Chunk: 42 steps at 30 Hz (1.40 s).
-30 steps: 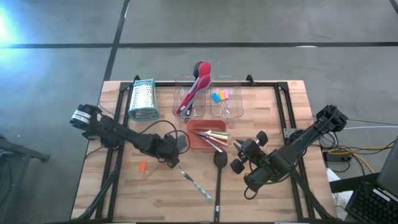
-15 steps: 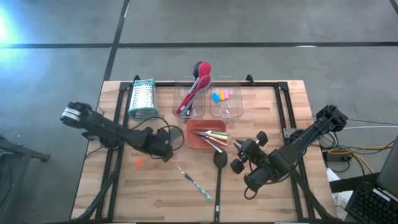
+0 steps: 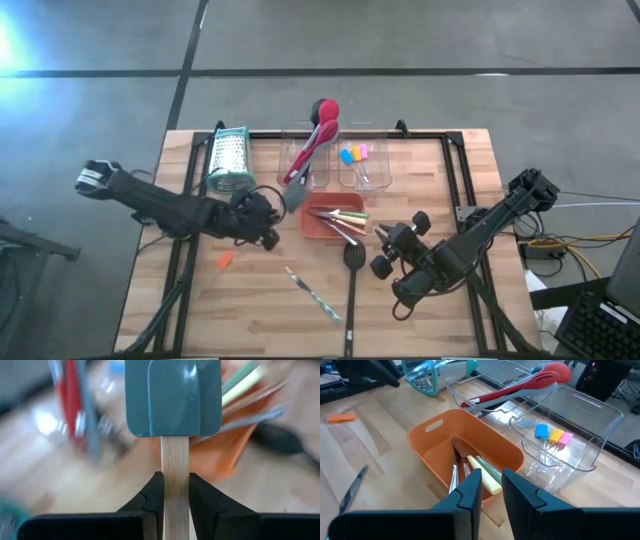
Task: Pick & Place Kitchen Items
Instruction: Put the gray spatula into the right transparent bin
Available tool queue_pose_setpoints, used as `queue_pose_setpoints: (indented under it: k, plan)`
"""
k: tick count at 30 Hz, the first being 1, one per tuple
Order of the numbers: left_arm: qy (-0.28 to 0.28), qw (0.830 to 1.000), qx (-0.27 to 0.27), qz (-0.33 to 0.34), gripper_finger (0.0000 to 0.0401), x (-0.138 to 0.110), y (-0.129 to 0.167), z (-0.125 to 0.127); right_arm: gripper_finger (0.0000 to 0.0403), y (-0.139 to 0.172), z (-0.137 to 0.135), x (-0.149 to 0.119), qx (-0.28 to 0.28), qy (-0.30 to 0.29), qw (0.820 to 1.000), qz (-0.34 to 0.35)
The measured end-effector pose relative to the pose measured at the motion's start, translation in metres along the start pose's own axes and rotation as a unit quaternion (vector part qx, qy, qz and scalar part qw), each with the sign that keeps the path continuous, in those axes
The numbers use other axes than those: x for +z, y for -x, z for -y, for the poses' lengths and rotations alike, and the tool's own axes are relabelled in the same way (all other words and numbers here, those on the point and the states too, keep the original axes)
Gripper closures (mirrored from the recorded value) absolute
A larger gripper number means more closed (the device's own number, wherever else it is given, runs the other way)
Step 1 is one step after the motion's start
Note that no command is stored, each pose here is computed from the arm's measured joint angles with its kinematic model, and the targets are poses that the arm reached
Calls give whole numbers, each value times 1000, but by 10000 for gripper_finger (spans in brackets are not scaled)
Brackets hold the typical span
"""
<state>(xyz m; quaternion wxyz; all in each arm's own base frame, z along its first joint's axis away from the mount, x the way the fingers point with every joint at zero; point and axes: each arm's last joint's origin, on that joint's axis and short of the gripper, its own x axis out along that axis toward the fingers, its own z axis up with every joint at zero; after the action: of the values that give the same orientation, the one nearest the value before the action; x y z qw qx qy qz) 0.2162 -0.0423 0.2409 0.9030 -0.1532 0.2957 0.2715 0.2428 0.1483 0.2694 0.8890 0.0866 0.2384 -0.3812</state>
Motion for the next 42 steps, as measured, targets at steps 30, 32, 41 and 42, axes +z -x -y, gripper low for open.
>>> queue_pose_setpoints:
  k: [30, 32, 41, 42]
  plan:
    - [-130, 805, -456, 356, 338, 113, -62, -3, 294, -5, -45, 12, 71, -3, 992, 100]
    - [-132, 794, -478, 352, 338, 117, -68, 1, 280, -7, -45, 14, 69, -9, 992, 100]
    - [-154, 756, -542, 334, 338, 142, -91, 23, 225, -24, -40, 25, 43, -31, 993, 103]
    - [-156, 753, -547, 330, 338, 143, -93, 24, 221, -25, -40, 26, 42, -30, 993, 103]
